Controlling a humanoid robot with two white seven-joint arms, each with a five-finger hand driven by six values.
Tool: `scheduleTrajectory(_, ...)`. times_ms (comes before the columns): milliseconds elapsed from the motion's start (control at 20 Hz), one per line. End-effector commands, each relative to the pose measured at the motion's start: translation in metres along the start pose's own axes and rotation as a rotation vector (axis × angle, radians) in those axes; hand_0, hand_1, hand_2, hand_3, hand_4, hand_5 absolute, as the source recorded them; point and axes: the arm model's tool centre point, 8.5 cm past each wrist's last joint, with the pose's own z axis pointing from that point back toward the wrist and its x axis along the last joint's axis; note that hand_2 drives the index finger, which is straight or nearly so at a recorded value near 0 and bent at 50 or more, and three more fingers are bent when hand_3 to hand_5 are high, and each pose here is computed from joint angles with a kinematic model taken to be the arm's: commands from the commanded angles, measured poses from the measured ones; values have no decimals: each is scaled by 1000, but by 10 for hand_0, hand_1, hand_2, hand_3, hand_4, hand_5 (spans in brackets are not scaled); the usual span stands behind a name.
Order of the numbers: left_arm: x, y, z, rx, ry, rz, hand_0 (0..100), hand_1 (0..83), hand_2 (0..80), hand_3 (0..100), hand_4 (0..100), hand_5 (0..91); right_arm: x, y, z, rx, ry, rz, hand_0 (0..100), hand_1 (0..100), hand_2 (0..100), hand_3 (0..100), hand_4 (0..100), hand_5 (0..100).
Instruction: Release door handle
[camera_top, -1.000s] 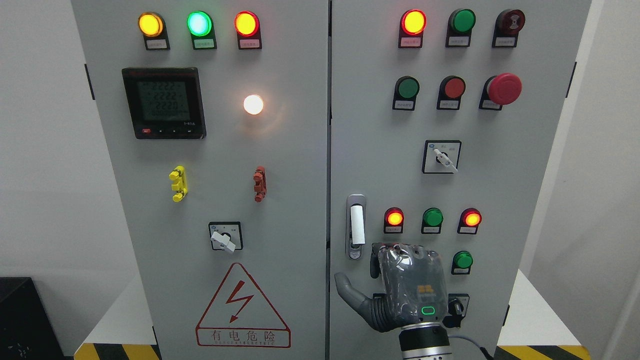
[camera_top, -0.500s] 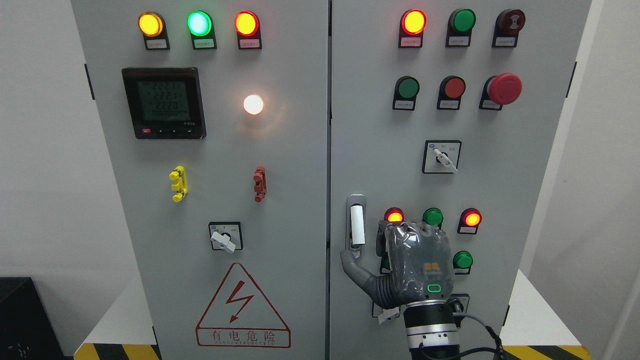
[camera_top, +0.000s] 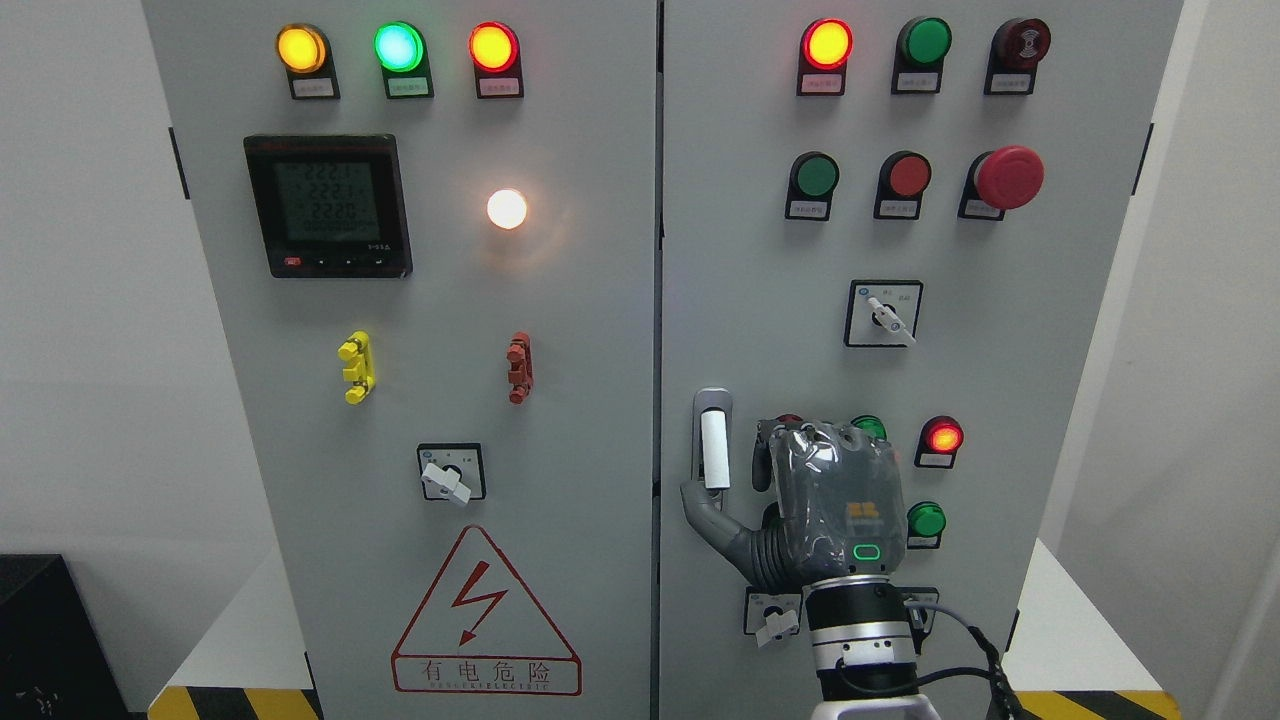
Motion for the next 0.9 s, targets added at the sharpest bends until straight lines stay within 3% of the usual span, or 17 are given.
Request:
scheduleTrajectory(0, 5, -1, -1, -3, -14, -21, 0, 0, 24, 83, 12, 0, -5, 6, -2, 11, 15, 6, 87, 426, 822, 1000, 997, 958)
scheduleTrajectory(850, 6, -1, -1, -3, -16, -21, 0, 0, 24, 84, 12, 0, -14, 7, 4, 10, 40, 6, 266, 425, 820, 1000, 997, 961)
